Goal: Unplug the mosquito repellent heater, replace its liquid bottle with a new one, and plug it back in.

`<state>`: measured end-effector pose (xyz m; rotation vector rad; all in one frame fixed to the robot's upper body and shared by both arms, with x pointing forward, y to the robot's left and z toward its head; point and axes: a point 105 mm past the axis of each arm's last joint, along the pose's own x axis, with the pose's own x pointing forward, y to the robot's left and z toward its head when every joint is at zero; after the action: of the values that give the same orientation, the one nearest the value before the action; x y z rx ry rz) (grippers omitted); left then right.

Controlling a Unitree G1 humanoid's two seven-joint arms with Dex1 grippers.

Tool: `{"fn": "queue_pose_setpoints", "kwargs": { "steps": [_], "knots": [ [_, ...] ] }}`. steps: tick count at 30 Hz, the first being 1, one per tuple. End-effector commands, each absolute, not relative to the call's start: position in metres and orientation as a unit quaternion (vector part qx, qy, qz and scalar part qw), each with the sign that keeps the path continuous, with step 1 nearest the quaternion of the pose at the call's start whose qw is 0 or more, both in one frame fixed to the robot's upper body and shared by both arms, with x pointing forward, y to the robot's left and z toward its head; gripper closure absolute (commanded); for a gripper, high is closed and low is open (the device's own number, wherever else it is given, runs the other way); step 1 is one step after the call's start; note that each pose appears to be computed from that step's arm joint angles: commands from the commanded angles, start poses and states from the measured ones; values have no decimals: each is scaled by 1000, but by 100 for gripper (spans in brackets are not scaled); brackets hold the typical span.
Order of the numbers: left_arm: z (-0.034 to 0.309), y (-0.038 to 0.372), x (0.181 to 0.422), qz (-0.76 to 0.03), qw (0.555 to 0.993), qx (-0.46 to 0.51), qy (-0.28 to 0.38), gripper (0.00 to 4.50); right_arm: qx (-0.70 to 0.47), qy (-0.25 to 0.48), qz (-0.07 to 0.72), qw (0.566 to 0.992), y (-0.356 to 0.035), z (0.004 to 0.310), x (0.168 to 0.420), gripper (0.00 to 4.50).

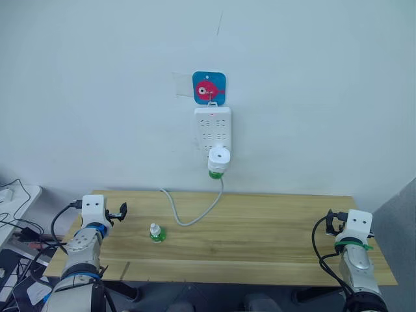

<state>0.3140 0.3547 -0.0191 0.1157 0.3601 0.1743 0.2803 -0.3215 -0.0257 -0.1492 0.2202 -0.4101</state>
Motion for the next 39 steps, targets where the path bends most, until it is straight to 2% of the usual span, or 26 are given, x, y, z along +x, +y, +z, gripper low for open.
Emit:
{"fn": "queue_pose_setpoints", "kwargs": {
  "steps": [1,19,23,24,26,30,35,39],
  "knots": [
    [-5,365,317,99,981,59,158,0,-82,82,-204,972,-324,-10,290,1],
    [8,371,315,89,989,19,119,0,-85,78,-187,976,-316,-8,292,1],
    [16,368,314,58,992,41,106,0,-86,72,-169,979,-309,-4,293,1],
    [20,367,315,49,993,43,97,18,-88,69,-159,981,-306,-2,294,0],
    [29,364,318,25,995,44,86,55,-96,61,-136,984,-299,6,297,0],
    [53,345,328,-54,996,42,63,168,-98,32,-57,993,-274,34,300,0],
    [90,301,341,-186,981,40,31,168,-59,-16,95,994,-217,86,297,0],
    [114,257,355,-289,956,45,20,168,-35,-35,238,970,-159,123,288,0]
  ]
}}
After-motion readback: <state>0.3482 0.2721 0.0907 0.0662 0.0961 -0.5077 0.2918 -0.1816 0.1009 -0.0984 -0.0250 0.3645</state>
